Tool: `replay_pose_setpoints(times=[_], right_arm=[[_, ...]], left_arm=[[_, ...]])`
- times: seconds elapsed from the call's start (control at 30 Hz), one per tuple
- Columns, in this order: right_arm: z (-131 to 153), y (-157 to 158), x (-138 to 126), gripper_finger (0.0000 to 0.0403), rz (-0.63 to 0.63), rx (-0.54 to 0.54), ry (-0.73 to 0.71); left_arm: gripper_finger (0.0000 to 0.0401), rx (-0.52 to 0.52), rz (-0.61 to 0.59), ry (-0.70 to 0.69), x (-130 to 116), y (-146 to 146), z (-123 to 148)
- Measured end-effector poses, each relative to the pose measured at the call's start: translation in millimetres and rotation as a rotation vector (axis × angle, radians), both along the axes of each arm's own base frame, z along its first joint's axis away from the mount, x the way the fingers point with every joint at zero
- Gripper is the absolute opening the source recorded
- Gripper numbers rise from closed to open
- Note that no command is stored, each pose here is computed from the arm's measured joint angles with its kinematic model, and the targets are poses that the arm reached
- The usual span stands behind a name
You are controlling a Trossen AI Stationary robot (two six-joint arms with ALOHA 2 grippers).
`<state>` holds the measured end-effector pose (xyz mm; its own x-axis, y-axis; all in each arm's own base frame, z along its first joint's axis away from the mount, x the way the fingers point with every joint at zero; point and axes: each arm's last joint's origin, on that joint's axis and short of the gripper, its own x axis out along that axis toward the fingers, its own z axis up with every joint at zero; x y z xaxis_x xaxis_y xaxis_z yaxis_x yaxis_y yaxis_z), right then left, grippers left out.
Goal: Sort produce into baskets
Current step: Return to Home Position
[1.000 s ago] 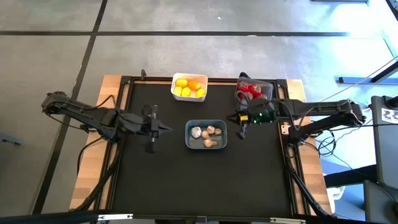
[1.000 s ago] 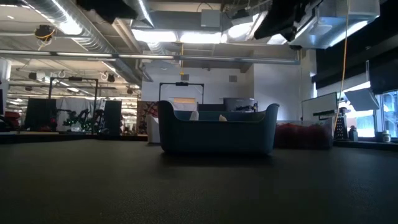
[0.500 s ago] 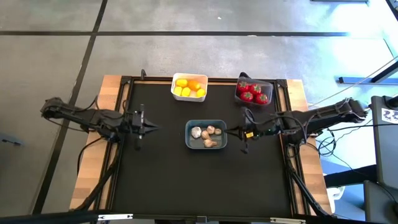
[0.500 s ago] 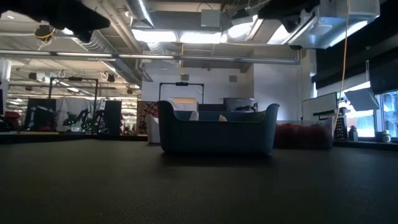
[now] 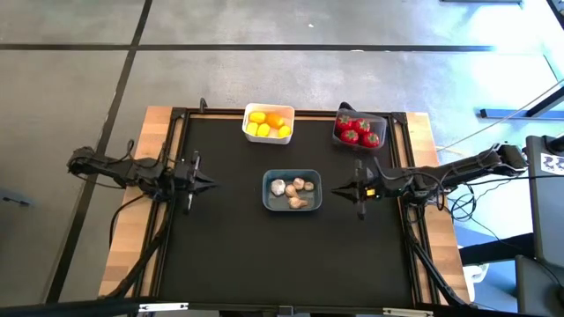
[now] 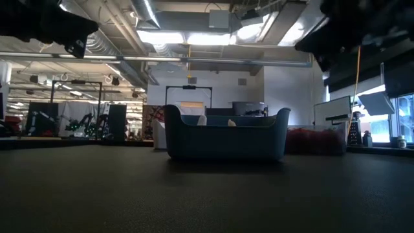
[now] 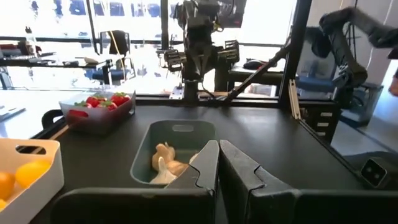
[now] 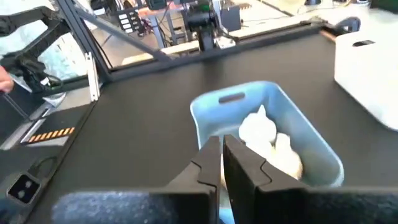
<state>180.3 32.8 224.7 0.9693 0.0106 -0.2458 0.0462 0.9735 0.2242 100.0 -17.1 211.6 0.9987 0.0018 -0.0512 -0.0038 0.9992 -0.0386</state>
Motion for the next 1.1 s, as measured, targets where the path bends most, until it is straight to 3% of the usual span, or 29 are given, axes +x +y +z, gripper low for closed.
replay_pose_setpoints(times=[0.6, 0.8, 1.1], right_arm=[[-45.1, -15.0, -70.0, 0.0021, 0.004, 0.022, -0.267], [-55.4, -17.4, -81.2, 0.0021, 0.005, 0.007, -0.263], [-54.3, -17.3, -83.6, 0.0021, 0.027, -0.012, -0.286]], left_arm=[[0.0008, -0.026, 0.073, -0.063, -10.0, 8.6, -17.6], [0.0008, -0.039, 0.095, -0.053, -9.8, 10.7, -18.6], [0.0005, -0.059, -0.082, -0.056, -10.4, 5.7, -18.0]])
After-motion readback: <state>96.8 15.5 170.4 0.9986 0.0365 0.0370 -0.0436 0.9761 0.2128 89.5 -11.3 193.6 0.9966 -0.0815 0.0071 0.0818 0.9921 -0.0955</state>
